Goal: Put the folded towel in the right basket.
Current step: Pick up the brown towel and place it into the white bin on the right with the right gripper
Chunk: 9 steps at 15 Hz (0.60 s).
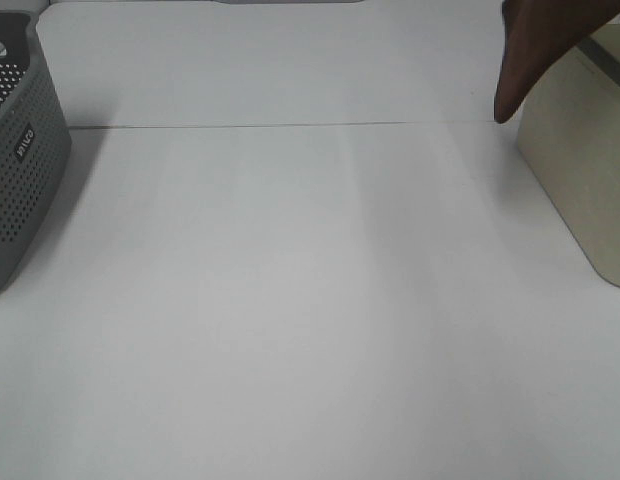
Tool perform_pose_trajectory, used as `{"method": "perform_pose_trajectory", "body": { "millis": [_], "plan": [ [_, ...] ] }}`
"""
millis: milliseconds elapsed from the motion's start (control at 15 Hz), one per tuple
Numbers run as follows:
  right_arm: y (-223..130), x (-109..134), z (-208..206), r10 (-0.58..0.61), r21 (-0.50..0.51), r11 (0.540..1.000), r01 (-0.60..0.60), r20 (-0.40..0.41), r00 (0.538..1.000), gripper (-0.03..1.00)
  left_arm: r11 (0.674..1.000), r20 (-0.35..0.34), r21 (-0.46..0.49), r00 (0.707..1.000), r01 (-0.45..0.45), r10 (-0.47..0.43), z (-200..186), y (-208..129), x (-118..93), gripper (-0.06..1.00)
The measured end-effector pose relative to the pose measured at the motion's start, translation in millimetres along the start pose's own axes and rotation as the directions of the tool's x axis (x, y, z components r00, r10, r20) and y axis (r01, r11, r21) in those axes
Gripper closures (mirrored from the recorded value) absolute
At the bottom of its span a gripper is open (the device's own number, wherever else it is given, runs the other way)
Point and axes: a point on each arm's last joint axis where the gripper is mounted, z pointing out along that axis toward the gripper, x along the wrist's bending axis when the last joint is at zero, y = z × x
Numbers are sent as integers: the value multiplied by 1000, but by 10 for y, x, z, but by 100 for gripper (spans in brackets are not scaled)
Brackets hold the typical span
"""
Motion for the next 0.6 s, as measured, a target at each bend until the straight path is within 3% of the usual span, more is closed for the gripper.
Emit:
{"method": "perform_pose_trajectory", "body": {
  "millis": [200, 400, 600],
  "plan": [
    [-64, -415, -170, 75, -22, 997, -73, 78, 994, 96, 1000, 0, 0, 1000, 0, 0, 0, 0, 0, 7],
    [-207, -926, -295, 146, -18, 989, -146, 205, 968, 96, 1000, 0, 0, 1000, 0, 0, 0, 0, 0, 7],
    [-318, -1214, -102, 172, 35, 982, -187, 256, 951, 96, 1000, 0, 0, 1000, 0, 0, 0, 0, 0, 7]
  ]
}}
